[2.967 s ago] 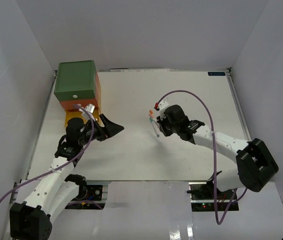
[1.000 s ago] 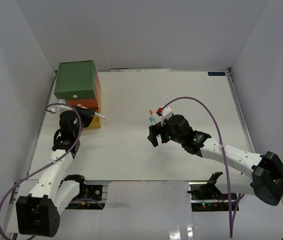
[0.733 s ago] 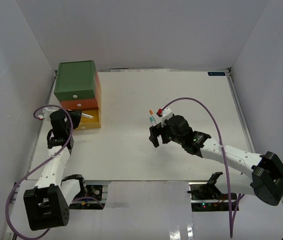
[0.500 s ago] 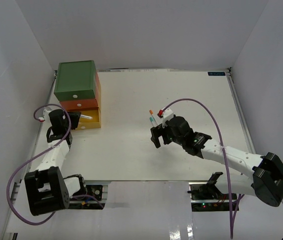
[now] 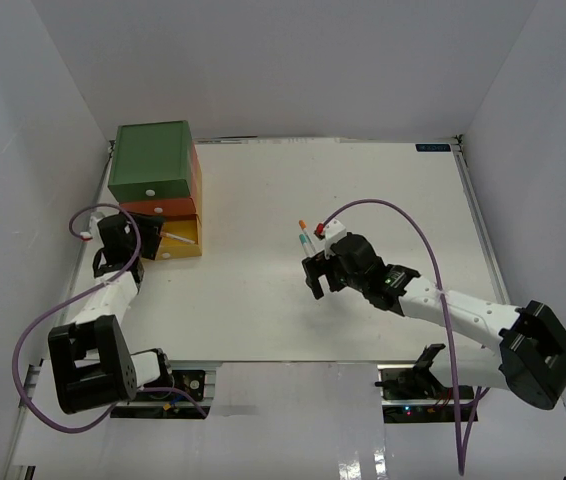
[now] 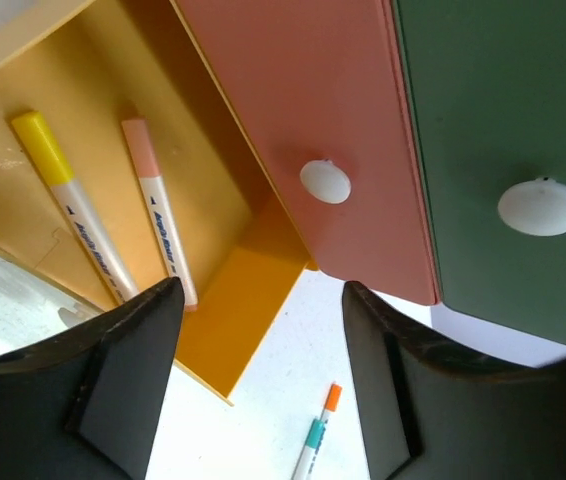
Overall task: Sort the stationery into containers
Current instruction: Place the pen in the drawer, then pick up the pen from the center of the board.
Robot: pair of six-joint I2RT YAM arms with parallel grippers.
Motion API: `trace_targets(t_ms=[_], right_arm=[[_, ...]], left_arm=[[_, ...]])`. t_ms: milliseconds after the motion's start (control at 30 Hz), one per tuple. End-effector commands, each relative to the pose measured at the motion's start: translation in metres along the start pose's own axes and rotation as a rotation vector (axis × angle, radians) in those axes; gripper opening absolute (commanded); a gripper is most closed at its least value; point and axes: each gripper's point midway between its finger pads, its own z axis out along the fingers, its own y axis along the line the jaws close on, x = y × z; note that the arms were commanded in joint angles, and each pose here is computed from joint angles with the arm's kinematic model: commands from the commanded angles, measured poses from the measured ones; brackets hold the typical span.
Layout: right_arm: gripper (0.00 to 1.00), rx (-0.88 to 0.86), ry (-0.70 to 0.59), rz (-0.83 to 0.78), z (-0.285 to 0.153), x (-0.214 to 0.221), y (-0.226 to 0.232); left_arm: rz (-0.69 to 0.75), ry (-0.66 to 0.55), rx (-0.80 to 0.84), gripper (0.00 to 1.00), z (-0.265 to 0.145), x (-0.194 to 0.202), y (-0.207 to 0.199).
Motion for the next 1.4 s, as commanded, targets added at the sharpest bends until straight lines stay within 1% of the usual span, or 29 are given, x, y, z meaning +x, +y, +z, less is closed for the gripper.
trace_targets(t_ms=[0,67,100,167,200,233,267,300,333,367,400,433,467,500,567,600,667,767,800,833,900,933,967,1033,1100,1167,1200,1267,1367], right_arm=[[0.97,0.033,-0.001,-0.010,0.002,-0.009,-0.007],[0.97,0.046,0.027,-0.009,0.008,-0.005,-0.010],[0.96,0.052,0.039,-0.008,0.010,-0.004,-0.012],[0.95,0.065,0.078,-0.006,0.017,0.001,-0.015],[0.93,0.069,0.090,-0.004,0.020,0.003,-0.016],[0.92,0.075,0.109,-0.004,0.025,0.004,-0.018],[0.91,0.080,0.121,-0.005,0.028,0.005,-0.018],[0.89,0.080,0.127,-0.005,0.030,0.005,-0.018],[0.88,0.086,0.150,-0.007,0.036,0.010,-0.019],[0.86,0.093,0.147,-0.002,0.040,0.006,-0.020],[0.84,0.099,0.153,0.001,0.043,0.006,-0.021],[0.83,0.102,0.178,-0.001,0.049,0.012,-0.022],[0.81,0.099,0.176,0.005,0.053,0.008,-0.020],[0.78,0.100,0.185,0.007,0.057,0.008,-0.021],[0.75,0.105,0.229,0.006,0.067,0.017,-0.021],[0.69,0.106,0.227,0.009,0.071,0.013,-0.020],[0.66,0.106,0.264,0.010,0.079,0.022,-0.019],[0.64,0.108,0.288,0.020,0.089,0.027,-0.018],[0.59,0.111,0.286,0.023,0.091,0.025,-0.019],[0.58,0.118,0.298,0.028,0.095,0.029,-0.019],[0.50,0.128,0.317,0.031,0.099,0.035,-0.021],[0.48,0.131,0.319,0.033,0.101,0.035,-0.020],[0.41,0.139,0.335,0.034,0.101,0.038,-0.022],[0.31,0.148,0.353,0.037,0.103,0.043,-0.023],[0.18,0.150,0.356,0.044,0.100,0.044,-0.023],[0.17,0.134,0.349,0.051,0.097,0.046,-0.020],[0.13,0.121,0.326,0.054,0.093,0.040,-0.017],[0.12,0.092,0.314,0.053,0.088,0.039,-0.011],[0.12,0.045,0.252,0.043,0.077,0.022,0.003]], left_arm=[[0.042,0.004,0.057,0.76,-0.007,-0.008,-0.023],[0.090,0.021,0.053,0.83,-0.013,-0.007,-0.024],[0.122,0.023,0.068,0.90,-0.018,-0.008,-0.029],[0.232,0.059,0.077,0.98,-0.027,-0.004,-0.032],[0.278,0.063,0.099,0.98,-0.035,-0.004,-0.036],[0.362,0.089,0.095,0.98,-0.041,0.000,-0.032],[0.405,0.096,0.096,0.98,-0.046,0.001,-0.031],[0.449,0.083,0.113,0.98,-0.057,0.000,-0.034],[0.509,0.072,0.092,0.98,-0.062,-0.001,-0.025],[0.527,0.066,0.072,0.98,-0.068,0.000,-0.016],[0.547,0.018,0.104,0.98,-0.082,-0.003,-0.022],[0.551,0.010,0.106,0.98,-0.086,-0.001,-0.018],[0.560,0.050,0.098,0.98,-0.087,0.009,-0.006],[0.573,0.078,0.106,0.98,-0.088,0.015,-0.003],[0.585,0.133,0.114,0.98,-0.088,0.029,0.007],[0.588,0.149,0.132,0.98,-0.090,0.034,0.005],[0.606,0.159,0.170,0.98,-0.094,0.038,-0.001],[0.609,0.166,0.172,0.98,-0.093,0.040,-0.002],[0.610,0.171,0.181,0.98,-0.093,0.041,-0.004],[0.607,0.171,0.185,0.98,-0.093,0.041,-0.004],[0.605,0.179,0.195,0.98,-0.094,0.043,-0.005],[0.606,0.180,0.198,0.98,-0.094,0.044,-0.005],[0.606,0.179,0.202,0.98,-0.094,0.044,-0.006],[0.606,0.182,0.216,0.98,-0.095,0.045,-0.008],[0.607,0.193,0.240,0.98,-0.097,0.050,-0.012],[0.608,0.218,0.270,0.98,-0.099,0.057,-0.015],[0.605,0.230,0.278,0.98,-0.100,0.060,-0.016],[0.581,0.290,0.317,0.98,-0.105,0.072,-0.019],[0.517,0.363,0.351,0.98,-0.113,0.087,-0.022]])
